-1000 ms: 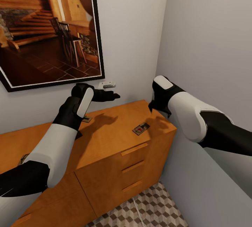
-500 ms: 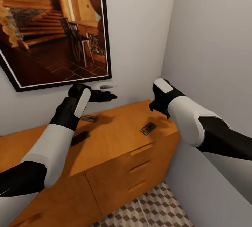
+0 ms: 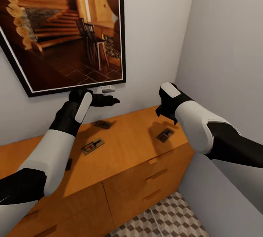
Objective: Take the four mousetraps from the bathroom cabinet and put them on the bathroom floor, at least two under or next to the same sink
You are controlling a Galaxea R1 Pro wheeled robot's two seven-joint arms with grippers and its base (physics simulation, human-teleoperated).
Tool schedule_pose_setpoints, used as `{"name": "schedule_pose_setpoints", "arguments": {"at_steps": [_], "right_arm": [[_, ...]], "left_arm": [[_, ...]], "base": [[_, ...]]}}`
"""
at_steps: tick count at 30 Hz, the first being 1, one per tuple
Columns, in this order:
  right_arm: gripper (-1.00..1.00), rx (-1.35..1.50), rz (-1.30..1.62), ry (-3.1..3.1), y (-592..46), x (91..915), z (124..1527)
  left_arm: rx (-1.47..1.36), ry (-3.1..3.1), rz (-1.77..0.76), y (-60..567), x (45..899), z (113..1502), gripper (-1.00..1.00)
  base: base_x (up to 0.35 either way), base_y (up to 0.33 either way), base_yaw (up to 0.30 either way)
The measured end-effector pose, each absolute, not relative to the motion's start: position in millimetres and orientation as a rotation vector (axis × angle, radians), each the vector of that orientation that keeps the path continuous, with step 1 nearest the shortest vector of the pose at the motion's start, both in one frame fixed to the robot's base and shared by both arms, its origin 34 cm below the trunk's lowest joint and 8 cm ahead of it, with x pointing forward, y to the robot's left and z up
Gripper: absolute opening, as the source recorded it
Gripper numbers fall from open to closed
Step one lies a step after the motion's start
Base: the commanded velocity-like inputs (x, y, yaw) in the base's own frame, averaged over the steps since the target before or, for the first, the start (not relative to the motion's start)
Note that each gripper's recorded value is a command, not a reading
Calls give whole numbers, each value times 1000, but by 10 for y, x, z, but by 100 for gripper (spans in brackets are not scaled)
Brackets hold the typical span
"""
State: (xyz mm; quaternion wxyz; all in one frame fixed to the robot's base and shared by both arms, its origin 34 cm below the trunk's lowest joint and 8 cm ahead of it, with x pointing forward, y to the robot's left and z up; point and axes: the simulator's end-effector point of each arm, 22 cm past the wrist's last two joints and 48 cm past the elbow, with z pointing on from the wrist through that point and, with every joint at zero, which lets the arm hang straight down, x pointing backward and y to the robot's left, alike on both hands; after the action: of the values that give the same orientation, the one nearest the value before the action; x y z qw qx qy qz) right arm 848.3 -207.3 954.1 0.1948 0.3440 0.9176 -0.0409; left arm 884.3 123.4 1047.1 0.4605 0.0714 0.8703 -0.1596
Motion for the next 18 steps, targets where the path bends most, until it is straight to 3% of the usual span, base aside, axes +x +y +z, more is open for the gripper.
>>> {"name": "schedule_pose_setpoints", "arguments": {"at_steps": [18], "right_arm": [[100, 964, -111, 2573, -2068, 8483, 9529]], "left_arm": [[197, 2148, -384, 1189, 8823, 10427, 100]], "base": [[3, 7, 0]]}}
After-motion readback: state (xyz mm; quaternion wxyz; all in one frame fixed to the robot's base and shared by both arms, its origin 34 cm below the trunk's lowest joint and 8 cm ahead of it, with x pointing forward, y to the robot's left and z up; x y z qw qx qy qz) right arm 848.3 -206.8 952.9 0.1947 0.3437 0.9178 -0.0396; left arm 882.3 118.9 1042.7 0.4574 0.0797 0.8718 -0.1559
